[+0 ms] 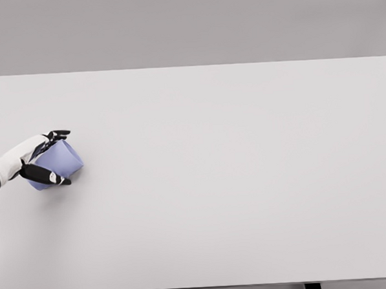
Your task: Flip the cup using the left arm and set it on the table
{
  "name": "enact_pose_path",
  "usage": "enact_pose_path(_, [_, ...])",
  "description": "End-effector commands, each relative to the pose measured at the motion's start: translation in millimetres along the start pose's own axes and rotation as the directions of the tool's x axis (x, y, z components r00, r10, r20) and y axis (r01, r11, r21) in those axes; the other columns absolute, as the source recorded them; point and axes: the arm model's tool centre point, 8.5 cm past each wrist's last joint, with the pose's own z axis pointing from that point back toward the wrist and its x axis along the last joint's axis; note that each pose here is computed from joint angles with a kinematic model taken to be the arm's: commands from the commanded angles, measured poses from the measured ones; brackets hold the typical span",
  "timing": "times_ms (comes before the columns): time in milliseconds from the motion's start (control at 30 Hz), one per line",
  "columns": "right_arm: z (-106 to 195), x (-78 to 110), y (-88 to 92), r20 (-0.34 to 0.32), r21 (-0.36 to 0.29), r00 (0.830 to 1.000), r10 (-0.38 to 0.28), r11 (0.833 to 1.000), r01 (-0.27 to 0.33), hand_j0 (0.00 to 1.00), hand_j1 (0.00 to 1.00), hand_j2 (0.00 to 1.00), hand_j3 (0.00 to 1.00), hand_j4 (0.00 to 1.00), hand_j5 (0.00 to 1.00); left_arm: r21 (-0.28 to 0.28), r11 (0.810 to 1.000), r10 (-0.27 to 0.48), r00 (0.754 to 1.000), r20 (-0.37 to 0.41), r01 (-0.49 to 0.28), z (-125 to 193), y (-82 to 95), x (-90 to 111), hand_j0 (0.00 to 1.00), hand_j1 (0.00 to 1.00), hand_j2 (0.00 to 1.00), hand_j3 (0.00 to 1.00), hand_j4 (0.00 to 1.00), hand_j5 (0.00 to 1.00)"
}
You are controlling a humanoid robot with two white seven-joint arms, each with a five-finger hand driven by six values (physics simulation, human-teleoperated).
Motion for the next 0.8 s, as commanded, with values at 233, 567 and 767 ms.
enact_pose_path(233, [0.0,0.0,0.0,0.000,0.000,1.000,0.000,1.000,0.000,1.00,1.00,1.00,1.00,1.00,1.00,0.011,1.000,-0.004,1.000,-0.030,0.005,-0.6,-1.1,-3.8,1.00,1.00,1.00,1.00,1.00,1.00])
enact_pose_path(567, [0.0,0.0,0.0,0.000,0.000,1.000,0.000,1.000,0.000,1.00,1.00,1.00,1.00,1.00,1.00,0.016,1.000,-0.010,1.000,-0.029,0.011,-0.1,1.3,-2.8,0.76,0.76,0.76,0.76,0.76,0.76])
enact_pose_path(767, [0.0,0.0,0.0,0.000,0.000,1.000,0.000,1.000,0.000,1.00,1.00,1.00,1.00,1.00,1.00,0.024,1.000,-0.013,1.000,-0.022,0.013,-0.1,4.6,0.6,0.75,0.75,0.75,0.75,0.75,0.75])
